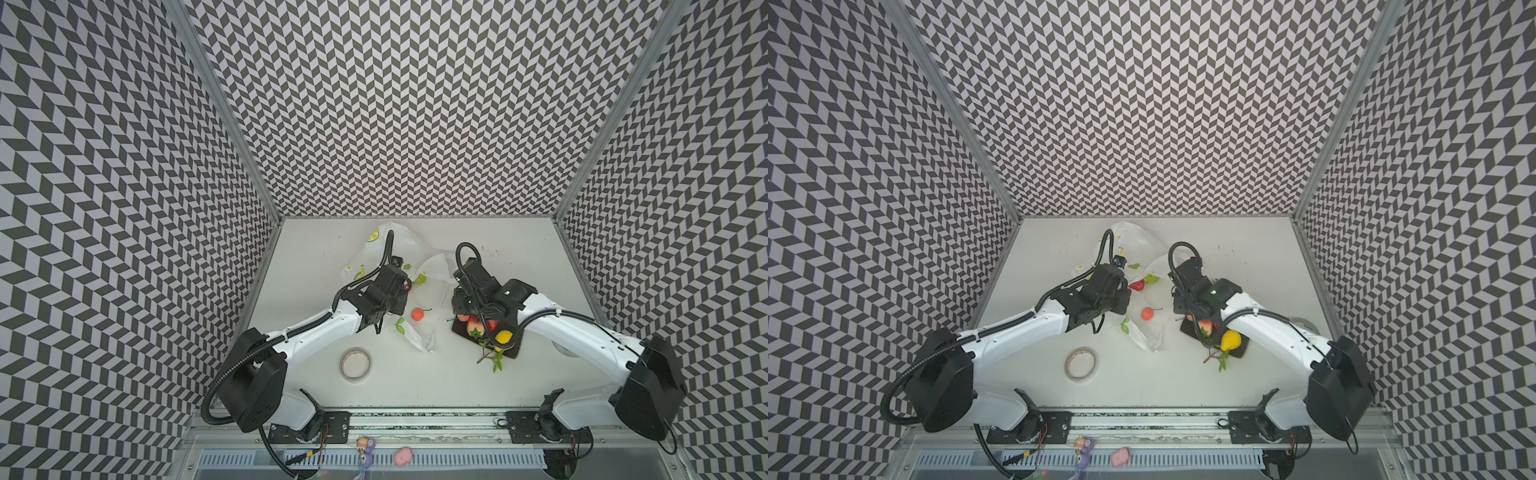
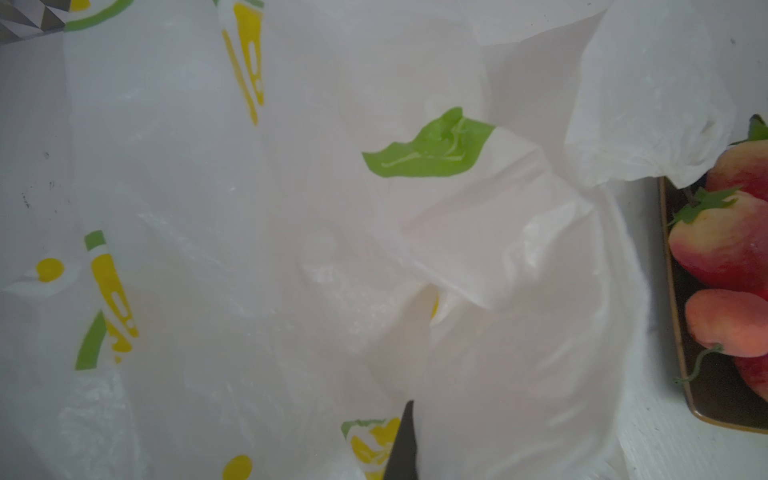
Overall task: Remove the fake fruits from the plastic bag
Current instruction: 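Carry the red pear onto the dark tray with the right gripper and release, then reach the right gripper back into the bag toward the small peach, then close the right gripper on the small peach inside the bag, then carry the peach onto the dark tray and open the right gripper, then reach the right gripper into the bag and grasp the green fruit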
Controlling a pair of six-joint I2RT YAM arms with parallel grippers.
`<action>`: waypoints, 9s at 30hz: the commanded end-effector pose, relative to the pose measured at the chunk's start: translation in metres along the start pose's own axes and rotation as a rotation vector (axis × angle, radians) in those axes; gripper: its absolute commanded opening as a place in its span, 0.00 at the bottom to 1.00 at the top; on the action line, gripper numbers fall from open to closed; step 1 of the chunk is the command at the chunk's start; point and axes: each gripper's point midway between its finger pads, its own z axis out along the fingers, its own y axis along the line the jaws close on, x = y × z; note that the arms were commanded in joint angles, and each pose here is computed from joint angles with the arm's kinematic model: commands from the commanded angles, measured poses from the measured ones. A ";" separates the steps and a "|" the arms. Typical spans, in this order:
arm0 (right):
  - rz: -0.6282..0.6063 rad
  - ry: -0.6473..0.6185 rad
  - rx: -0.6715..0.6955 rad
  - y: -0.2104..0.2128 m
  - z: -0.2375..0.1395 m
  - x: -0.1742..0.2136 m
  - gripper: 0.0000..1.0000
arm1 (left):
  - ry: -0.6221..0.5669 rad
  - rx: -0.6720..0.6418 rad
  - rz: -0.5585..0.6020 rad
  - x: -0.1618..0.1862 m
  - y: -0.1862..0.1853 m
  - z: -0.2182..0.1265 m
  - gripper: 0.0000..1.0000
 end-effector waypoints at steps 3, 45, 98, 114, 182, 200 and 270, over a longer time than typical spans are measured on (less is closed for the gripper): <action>0.195 -0.088 0.152 -0.077 -0.023 -0.010 0.47 | -0.018 -0.004 -0.022 0.001 0.003 -0.003 0.00; 0.715 -0.017 0.151 -0.179 0.042 0.024 0.72 | -0.024 -0.013 -0.007 -0.008 0.002 -0.002 0.00; -1.383 -0.077 -0.489 0.114 0.101 0.056 0.63 | 0.027 -0.035 -0.046 0.007 0.006 0.000 0.00; -1.460 -0.106 -0.593 0.135 0.118 0.062 0.59 | 0.027 -0.043 -0.061 0.011 0.010 -0.003 0.00; -0.878 0.171 0.246 -0.137 0.017 0.010 0.28 | -0.027 -0.016 -0.041 0.004 0.004 -0.004 0.00; -0.869 0.192 0.189 -0.127 0.033 0.013 0.46 | -0.031 -0.018 -0.033 0.001 0.003 -0.002 0.00; 0.328 -0.271 -0.374 0.135 0.168 -0.093 0.87 | -0.072 0.066 -0.035 -0.031 -0.020 -0.004 0.00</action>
